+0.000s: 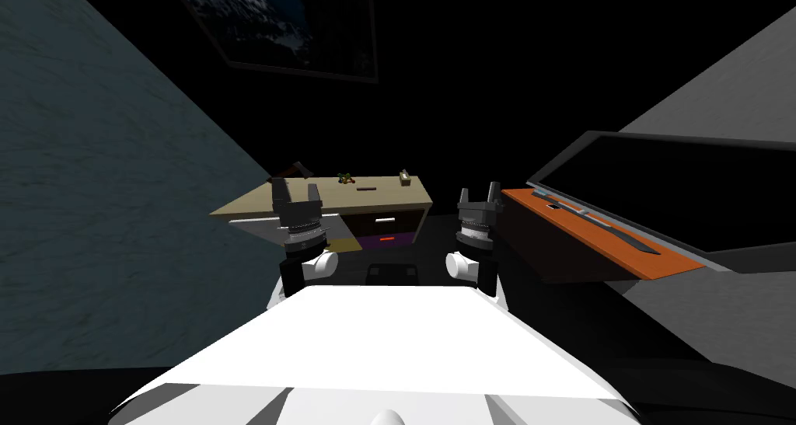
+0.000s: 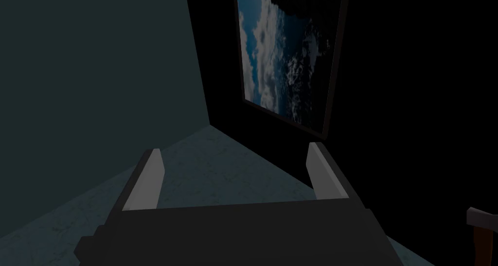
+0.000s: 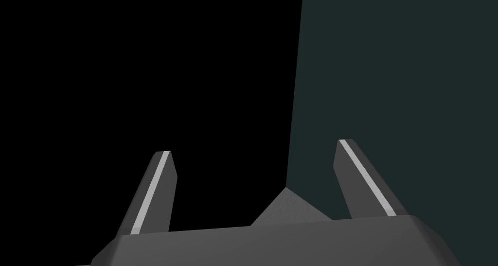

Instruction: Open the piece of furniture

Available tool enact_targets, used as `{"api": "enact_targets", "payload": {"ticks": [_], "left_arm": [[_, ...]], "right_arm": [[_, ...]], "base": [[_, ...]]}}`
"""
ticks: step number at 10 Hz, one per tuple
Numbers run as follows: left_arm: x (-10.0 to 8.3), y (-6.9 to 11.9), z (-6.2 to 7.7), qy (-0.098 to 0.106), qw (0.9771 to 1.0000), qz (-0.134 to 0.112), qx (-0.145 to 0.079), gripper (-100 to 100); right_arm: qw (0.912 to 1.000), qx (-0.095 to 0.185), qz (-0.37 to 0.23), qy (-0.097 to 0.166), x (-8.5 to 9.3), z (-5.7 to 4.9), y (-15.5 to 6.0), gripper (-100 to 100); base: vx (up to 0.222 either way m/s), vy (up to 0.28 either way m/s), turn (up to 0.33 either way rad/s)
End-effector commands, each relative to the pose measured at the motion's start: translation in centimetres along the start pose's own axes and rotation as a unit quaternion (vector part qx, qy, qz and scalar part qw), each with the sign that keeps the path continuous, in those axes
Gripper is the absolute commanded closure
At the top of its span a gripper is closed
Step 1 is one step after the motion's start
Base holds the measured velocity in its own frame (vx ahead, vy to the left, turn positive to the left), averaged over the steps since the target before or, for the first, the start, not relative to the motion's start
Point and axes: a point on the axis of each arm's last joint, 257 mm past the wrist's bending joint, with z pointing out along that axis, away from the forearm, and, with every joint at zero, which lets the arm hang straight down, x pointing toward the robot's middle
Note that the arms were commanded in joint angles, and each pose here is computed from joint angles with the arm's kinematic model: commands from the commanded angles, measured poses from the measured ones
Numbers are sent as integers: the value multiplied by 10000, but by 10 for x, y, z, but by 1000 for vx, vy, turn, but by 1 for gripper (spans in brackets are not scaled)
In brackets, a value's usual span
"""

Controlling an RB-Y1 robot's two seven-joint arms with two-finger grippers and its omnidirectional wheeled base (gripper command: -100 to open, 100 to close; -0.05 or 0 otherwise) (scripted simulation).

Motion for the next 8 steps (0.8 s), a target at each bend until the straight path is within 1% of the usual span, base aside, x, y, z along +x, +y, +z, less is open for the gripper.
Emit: {"api": "enact_targets", "payload": {"ticks": [1, 8], "left_arm": [[0, 0, 0, 0, 10000, 0, 0, 0], [0, 0, 0, 0, 10000, 0, 2, 0]], "right_arm": [[10000, 0, 0, 0, 0, 0, 0, 0], [10000, -2, 0, 1, 0, 0, 0, 0]], "base": [[0, 0, 0], [0, 0, 0]]}}
